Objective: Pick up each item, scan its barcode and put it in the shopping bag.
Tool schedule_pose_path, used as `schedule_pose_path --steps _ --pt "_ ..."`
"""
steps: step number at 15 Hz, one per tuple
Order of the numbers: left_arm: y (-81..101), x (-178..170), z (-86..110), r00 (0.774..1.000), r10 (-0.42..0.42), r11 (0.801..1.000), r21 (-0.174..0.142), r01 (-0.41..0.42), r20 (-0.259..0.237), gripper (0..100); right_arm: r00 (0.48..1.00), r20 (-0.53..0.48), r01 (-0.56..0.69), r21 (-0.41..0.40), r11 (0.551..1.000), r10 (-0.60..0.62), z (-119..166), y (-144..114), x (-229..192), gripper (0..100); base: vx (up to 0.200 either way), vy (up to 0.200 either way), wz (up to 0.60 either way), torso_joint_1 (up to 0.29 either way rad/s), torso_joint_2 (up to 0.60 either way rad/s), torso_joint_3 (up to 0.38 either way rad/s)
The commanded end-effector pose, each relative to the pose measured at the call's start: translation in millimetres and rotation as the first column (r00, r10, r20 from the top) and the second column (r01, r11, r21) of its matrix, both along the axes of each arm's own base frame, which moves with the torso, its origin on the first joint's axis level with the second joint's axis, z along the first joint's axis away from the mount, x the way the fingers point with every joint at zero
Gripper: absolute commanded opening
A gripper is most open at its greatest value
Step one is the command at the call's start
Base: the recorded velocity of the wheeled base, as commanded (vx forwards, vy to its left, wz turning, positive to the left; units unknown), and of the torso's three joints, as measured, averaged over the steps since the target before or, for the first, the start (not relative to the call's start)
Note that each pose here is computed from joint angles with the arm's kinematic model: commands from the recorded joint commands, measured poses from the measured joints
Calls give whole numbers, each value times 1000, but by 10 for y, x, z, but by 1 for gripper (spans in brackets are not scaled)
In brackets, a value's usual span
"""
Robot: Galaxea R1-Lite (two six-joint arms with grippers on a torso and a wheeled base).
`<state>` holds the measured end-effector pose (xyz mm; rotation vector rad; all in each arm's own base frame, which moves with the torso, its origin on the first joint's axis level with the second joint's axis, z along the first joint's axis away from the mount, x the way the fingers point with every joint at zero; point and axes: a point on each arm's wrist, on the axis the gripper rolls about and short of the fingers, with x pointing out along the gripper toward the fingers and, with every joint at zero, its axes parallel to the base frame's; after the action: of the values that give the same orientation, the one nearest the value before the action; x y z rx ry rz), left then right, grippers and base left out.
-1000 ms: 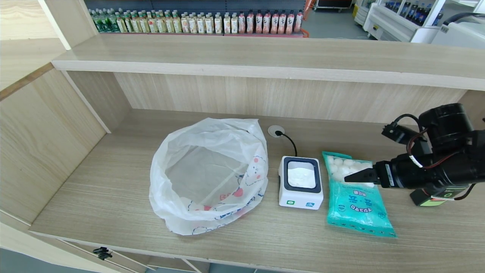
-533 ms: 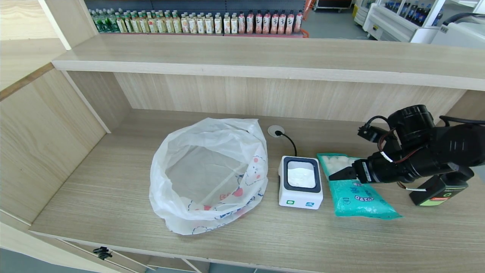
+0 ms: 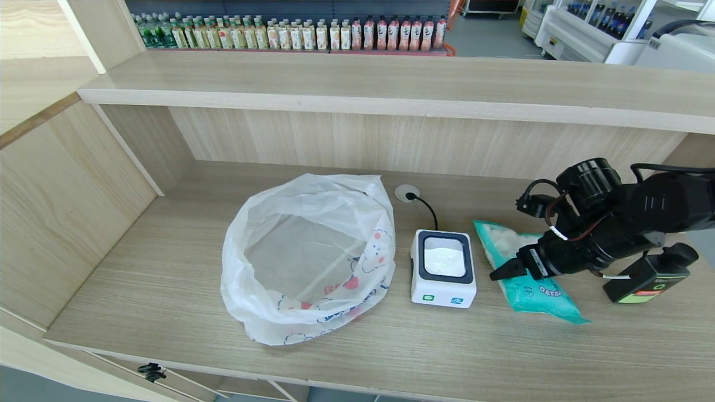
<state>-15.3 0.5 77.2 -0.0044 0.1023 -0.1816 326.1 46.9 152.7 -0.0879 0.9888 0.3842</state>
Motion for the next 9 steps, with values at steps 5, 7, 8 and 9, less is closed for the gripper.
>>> schedule_pose_path --steps 5,7,8,9 --pt "0 1 -1 1000 0 1000 0 0 -3 100 1000 7 -14 -16 1000 15 53 -7 -20 0 0 0 0 0 0 0" --pt "0 1 -1 1000 0 1000 0 0 -3 100 1000 -19 -8 -30 1000 8 64 -21 -70 0 0 0 0 0 0 0" --pt "0 0 -1 1000 0 1000 0 0 -1 100 1000 -13 8 -60 998 -9 73 -25 -79 0 0 0 0 0 0 0" --pt "0 0 -1 1000 0 1000 0 0 -1 100 1000 -1 26 -88 996 -27 94 -34 -91 0 0 0 0 0 0 0"
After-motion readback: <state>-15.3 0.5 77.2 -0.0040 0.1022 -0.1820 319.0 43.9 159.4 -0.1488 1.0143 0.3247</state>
